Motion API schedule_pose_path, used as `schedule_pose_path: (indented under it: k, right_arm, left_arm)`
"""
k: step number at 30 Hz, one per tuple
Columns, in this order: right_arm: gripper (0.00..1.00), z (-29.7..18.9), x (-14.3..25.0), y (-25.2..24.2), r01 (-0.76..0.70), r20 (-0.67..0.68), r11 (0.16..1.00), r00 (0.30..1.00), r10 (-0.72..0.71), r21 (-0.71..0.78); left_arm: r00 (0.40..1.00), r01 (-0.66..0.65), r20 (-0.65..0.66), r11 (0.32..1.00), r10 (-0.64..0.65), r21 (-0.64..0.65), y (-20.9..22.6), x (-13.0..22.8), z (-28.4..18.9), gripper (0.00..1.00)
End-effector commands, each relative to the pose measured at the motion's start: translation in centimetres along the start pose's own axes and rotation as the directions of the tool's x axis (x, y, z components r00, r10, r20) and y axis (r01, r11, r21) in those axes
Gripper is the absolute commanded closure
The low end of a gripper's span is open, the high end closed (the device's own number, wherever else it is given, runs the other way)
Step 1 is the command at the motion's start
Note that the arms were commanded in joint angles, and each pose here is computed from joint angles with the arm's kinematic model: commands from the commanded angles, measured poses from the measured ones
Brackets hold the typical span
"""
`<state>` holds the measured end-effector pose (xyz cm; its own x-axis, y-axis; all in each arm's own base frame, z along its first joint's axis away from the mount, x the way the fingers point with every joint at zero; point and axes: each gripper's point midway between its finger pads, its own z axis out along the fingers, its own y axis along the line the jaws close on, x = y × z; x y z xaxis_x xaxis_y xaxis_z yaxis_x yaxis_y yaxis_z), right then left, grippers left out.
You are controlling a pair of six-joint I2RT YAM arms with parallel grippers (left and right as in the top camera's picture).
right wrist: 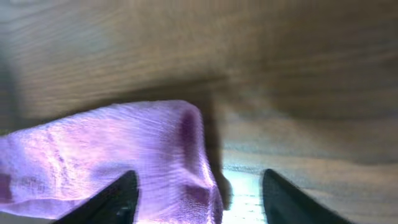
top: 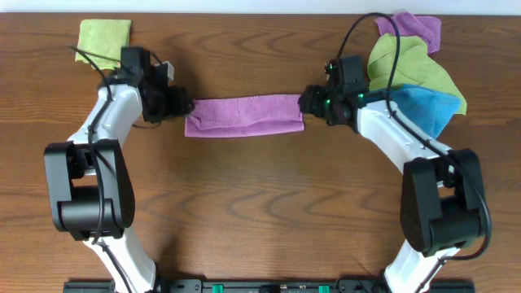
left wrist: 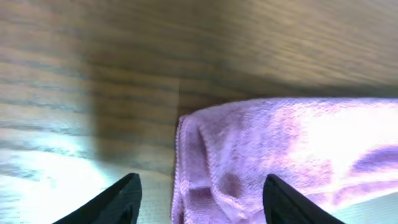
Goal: Fold the cloth
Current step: 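Move both grippers to the ends of the folded pink strip and grasp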
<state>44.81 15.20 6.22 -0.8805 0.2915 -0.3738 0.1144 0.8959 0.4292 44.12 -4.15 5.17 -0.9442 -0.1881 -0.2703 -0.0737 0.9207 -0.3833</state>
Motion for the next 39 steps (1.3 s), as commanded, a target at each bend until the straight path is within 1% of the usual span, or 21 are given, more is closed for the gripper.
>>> schedule_pose_path:
  k: [1, 5, 6, 7, 8, 9, 11, 15, 17, 18, 20, 21, 22, 24, 26, 29, 30, 33, 39]
  right_arm:
    - [0.47, -2.7, -3.1, 2.2, 0.066, 0.071, 0.997, 0.995, -0.063, -0.038]
    - [0.52, -5.0, -4.4, 3.9, 0.125, 0.080, 0.991, 0.989, -0.121, -0.041]
    - [0.67, -5.5, -4.5, 4.4, 0.142, 0.074, 0.989, 0.988, -0.138, -0.040]
    - [0.88, -5.7, -4.5, 4.7, 0.153, 0.072, 0.987, 0.986, -0.150, -0.038]
    - [0.99, -5.7, -4.4, 4.8, 0.157, 0.070, 0.987, 0.986, -0.154, -0.038]
    - [0.99, -5.6, -4.2, 5.1, 0.163, 0.067, 0.986, 0.985, -0.160, -0.041]
    - [0.98, -5.3, -3.6, 5.3, 0.189, 0.060, 0.981, 0.980, -0.187, -0.029]
    - [0.99, -4.4, -2.8, 4.8, 0.253, 0.055, 0.966, 0.965, -0.256, 0.058]
    - [0.98, -4.0, -2.5, 4.4, 0.267, 0.048, 0.957, 0.961, -0.274, 0.108]
    - [0.98, -3.8, -2.2, 4.2, 0.271, 0.043, 0.954, 0.960, -0.278, 0.124]
    - [0.98, -3.4, -1.7, 4.2, 0.279, 0.027, 0.951, 0.958, -0.285, 0.132]
    - [0.98, -3.3, -1.6, 4.2, 0.280, 0.024, 0.951, 0.958, -0.285, 0.133]
    - [0.99, -3.2, -1.5, 4.1, 0.280, 0.019, 0.951, 0.958, -0.285, 0.135]
    - [0.98, -3.2, -1.5, 4.1, 0.280, 0.018, 0.950, 0.958, -0.285, 0.135]
    - [0.98, -3.2, -1.6, 4.1, 0.294, 0.020, 0.946, 0.954, -0.299, 0.138]
    - [0.98, -3.1, -1.6, 3.8, 0.300, 0.014, 0.942, 0.952, -0.305, 0.148]
    - [0.98, -3.0, -1.5, 3.8, 0.299, 0.010, 0.942, 0.953, -0.304, 0.149]
    - [0.98, -3.0, -1.3, 3.5, 0.299, 0.003, 0.941, 0.953, -0.303, 0.158]
    - [0.99, -3.2, -1.3, 2.6, 0.296, -0.011, 0.935, 0.954, -0.300, 0.194]
  left_arm:
    - [0.998, -0.054, 0.041, 0.999, 0.055, -0.005, -1.0, -2.7, -2.3, 0.39]
    - [0.996, -0.064, 0.065, 0.998, 0.064, -0.002, -2.4, -4.6, -5.1, 0.54]
    - [0.995, -0.070, 0.074, 0.998, 0.069, 0.003, -2.9, -5.1, -5.6, 0.69]
    - [0.994, -0.073, 0.080, 0.997, 0.072, 0.010, -3.1, -5.3, -5.8, 0.78]
    - [0.994, -0.076, 0.083, 0.997, 0.074, 0.019, -3.4, -5.4, -5.9, 0.89]
    - [0.993, -0.081, 0.085, 0.996, 0.078, 0.032, -3.8, -5.4, -5.9, 0.94]
    - [0.994, -0.081, 0.083, 0.996, 0.078, 0.037, -3.9, -5.4, -5.9, 0.94]
    - [0.995, -0.070, 0.068, 0.997, 0.067, 0.039, -3.9, -5.0, -5.8, 0.93]
    - [0.998, -0.012, 0.058, 0.997, 0.008, 0.072, -4.4, -4.9, -5.8, 0.83]
    - [0.998, 0.013, 0.054, 0.995, -0.018, 0.097, -4.8, -4.8, -5.9, 0.81]
    - [0.998, 0.026, 0.050, 0.992, -0.032, 0.121, -5.3, -4.8, -5.9, 0.94]
    - [0.998, 0.020, 0.053, 0.994, -0.026, 0.108, -5.1, -4.9, -5.9, 0.94]
    - [0.998, 0.005, 0.061, 0.999, -0.008, 0.054, -4.5, -4.9, -5.7, 0.94]
    - [0.996, -0.062, 0.063, 0.996, 0.067, -0.066, -3.4, -4.7, -5.4, 0.94]
    - [0.983, -0.168, 0.043, 0.964, 0.180, -0.205, -3.0, -4.4, -4.9, 0.94]
    - [0.959, -0.260, 0.019, 0.906, 0.282, -0.336, -3.6, -4.1, -4.2, 0.94]
    - [0.953, -0.277, 0.013, 0.890, 0.302, -0.362, -3.9, -3.8, -3.7, 0.94]
    - [0.949, -0.295, -0.014, 0.875, 0.314, -0.384, -3.7, -2.9, -2.4, 0.94]
    - [0.956, -0.294, -0.107, 0.873, 0.275, -0.389, -1.3, 0.5, -0.2, 0.94]
